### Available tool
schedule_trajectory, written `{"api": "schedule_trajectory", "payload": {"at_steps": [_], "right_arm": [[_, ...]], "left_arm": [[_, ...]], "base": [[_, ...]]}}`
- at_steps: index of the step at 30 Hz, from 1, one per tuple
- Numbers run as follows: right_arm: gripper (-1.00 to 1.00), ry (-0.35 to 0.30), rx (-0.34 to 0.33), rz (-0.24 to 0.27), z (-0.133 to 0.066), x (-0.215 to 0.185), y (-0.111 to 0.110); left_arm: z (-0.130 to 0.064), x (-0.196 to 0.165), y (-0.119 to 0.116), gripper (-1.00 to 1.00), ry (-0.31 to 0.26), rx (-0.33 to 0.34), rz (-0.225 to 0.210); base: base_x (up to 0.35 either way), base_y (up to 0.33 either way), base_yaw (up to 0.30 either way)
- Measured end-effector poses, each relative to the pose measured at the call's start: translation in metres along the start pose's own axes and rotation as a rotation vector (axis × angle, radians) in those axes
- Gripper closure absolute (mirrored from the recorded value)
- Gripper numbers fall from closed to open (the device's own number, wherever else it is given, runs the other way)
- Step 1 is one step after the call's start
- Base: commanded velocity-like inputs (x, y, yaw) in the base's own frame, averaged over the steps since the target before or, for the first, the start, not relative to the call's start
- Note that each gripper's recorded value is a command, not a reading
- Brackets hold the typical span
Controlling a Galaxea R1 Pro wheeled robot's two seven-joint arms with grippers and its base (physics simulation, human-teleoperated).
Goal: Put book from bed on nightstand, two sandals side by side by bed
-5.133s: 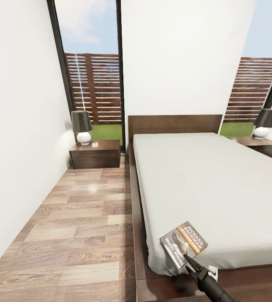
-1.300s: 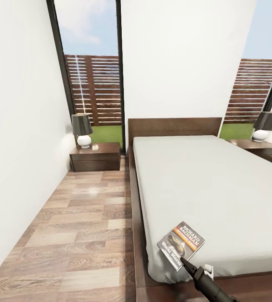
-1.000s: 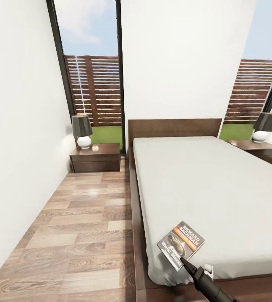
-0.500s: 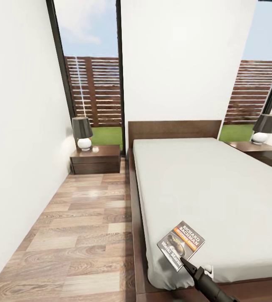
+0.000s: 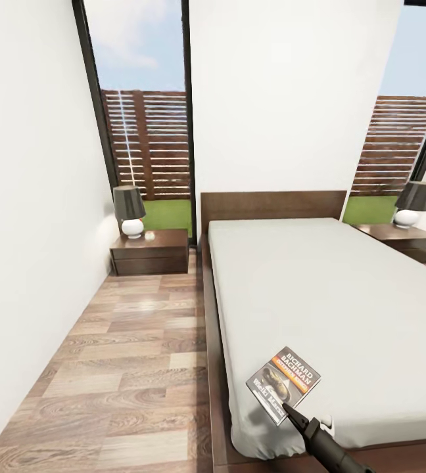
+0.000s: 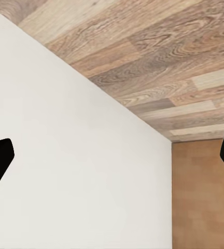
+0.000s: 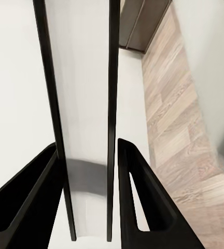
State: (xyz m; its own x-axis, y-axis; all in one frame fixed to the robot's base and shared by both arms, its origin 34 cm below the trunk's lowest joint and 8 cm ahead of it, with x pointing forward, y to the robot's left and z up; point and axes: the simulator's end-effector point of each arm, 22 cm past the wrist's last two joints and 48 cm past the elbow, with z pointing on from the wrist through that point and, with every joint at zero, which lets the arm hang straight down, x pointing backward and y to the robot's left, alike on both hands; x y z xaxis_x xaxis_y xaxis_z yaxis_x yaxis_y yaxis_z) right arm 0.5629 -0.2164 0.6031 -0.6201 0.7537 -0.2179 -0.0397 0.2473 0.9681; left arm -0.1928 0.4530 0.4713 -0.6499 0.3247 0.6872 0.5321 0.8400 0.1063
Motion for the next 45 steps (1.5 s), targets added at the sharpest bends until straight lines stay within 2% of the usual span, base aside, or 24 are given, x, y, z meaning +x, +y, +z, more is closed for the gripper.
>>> {"api": "schedule_trajectory", "payload": {"at_steps": [8,19,34,45], "right_arm": [[1.0,0.001,-0.002,-0.002,0.0,-0.005,0.016],[1.0,0.038,-0.003,-0.016,0.002,-0.002,0.037],[1.0,0.045,-0.001,-0.021,-0.001,-0.009,0.063],[1.0,0.047,-0.032,-0.02,-0.003,-0.013,0.088]], "left_arm": [[-0.012,0.009,0.002,-1.0,0.0,0.0,0.0],[-0.028,0.022,0.007,-1.0,0.0,-0.001,0.001],[-0.049,0.04,0.012,-1.0,0.001,0.001,-0.004],[-0.064,0.052,0.014,-1.0,-0.002,0.003,-0.009]], "base": [[0.0,0.0,0.0],[0.0,0.0,0.0],[0.0,0.0,0.0],[0.0,0.0,0.0]]}}
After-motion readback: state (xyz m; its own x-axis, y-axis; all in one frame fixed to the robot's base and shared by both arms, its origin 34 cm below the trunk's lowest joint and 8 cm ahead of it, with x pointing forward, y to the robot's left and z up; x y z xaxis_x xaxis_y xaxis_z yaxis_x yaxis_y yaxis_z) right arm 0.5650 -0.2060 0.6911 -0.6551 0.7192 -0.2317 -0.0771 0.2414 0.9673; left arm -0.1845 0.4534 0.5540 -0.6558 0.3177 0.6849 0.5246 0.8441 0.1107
